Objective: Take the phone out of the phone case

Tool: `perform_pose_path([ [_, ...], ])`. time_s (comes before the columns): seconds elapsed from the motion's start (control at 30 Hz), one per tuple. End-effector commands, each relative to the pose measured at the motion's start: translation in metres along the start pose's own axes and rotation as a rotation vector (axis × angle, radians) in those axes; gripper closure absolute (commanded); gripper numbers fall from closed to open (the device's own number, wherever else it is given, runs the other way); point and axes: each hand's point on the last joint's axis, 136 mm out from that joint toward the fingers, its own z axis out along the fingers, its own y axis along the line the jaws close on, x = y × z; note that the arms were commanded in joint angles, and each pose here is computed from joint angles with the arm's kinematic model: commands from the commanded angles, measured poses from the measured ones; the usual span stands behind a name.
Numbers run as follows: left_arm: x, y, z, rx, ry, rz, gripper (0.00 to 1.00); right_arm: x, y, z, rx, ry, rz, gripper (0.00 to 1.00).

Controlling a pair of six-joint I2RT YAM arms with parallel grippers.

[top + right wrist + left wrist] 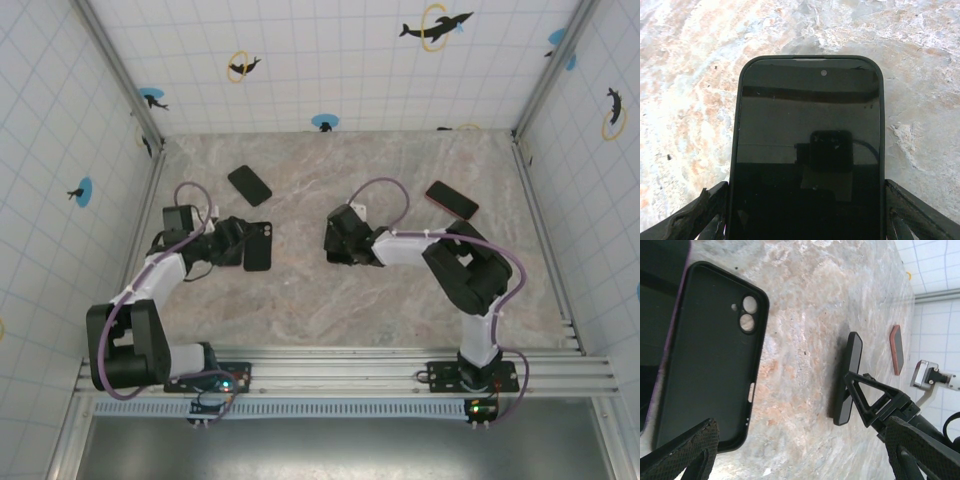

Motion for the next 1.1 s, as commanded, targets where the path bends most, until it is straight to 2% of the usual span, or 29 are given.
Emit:
perform_pose_path([
  [0.0, -0.009, -0.019, 0.003, 0.026, -0.017, 0.039, 0.12, -0.013, 0.023, -0.015, -0.167, -0.043, -0.009, 0.39],
  [0.3, -0.007, -0.053, 0.022, 0.027, -0.012, 0.129, 0.14, -0.016, 0.041, -0.042, -0.413, -0.074, -0.007, 0.41],
  [0.5, -0.002, -0.075, 0.044, 0.017, 0.007, 0.184, 0.15, -0.020, 0.051, -0.058, -0.520, -0.107, -0.008, 0.41],
  [0.83, 0.026, -0.098, 0.095, 0.011, 0.088, 0.232, 0.20, -0.031, 0.061, -0.081, -0.625, -0.172, 0.019, 0.42],
  [1.03, 0.027, -0.103, 0.114, 0.010, 0.103, 0.233, 0.25, -0.035, 0.067, -0.089, -0.662, -0.180, 0.031, 0.42],
  [1.07, 0.038, -0.110, 0.120, 0.020, 0.129, 0.251, 0.25, -0.036, 0.068, -0.091, -0.670, -0.180, 0.034, 0.42],
])
